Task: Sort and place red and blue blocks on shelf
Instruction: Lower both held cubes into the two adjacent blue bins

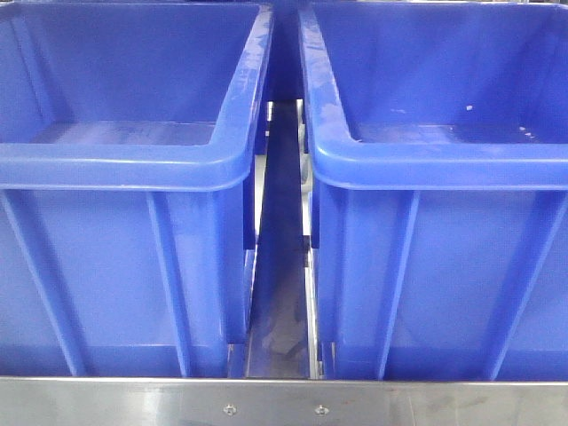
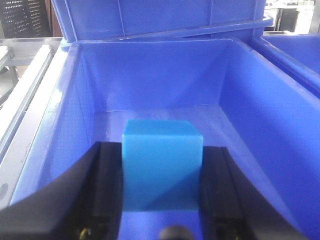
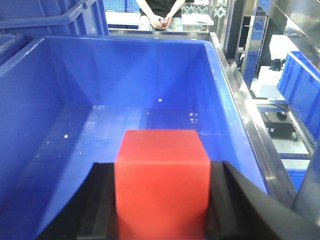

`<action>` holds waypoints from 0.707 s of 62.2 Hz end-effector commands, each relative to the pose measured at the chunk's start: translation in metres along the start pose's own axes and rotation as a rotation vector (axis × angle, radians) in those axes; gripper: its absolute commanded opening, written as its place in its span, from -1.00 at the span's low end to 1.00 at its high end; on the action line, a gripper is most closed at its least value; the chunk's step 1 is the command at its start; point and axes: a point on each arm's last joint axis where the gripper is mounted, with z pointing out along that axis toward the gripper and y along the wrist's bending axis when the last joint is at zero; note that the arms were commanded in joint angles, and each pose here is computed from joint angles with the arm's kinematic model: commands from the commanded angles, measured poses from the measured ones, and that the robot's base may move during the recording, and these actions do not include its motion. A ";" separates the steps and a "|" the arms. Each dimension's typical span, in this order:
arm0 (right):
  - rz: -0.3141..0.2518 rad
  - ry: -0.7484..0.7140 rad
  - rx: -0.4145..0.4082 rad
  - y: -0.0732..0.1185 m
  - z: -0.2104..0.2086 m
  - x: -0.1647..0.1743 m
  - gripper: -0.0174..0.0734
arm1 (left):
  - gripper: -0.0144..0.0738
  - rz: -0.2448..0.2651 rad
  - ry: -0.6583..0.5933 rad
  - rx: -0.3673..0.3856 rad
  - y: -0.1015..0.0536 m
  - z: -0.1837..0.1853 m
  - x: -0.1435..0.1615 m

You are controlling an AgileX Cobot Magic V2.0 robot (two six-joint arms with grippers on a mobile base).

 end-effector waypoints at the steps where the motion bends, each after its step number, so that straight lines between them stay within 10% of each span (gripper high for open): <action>1: -0.002 -0.120 -0.007 0.001 -0.001 -0.018 -0.48 | -0.39 -0.010 -0.110 -0.030 0.003 -0.001 -0.019; 44: -0.035 0.165 -0.289 0.052 0.085 -0.028 -0.47 | -0.39 -0.003 0.094 0.054 -0.011 0.102 -0.041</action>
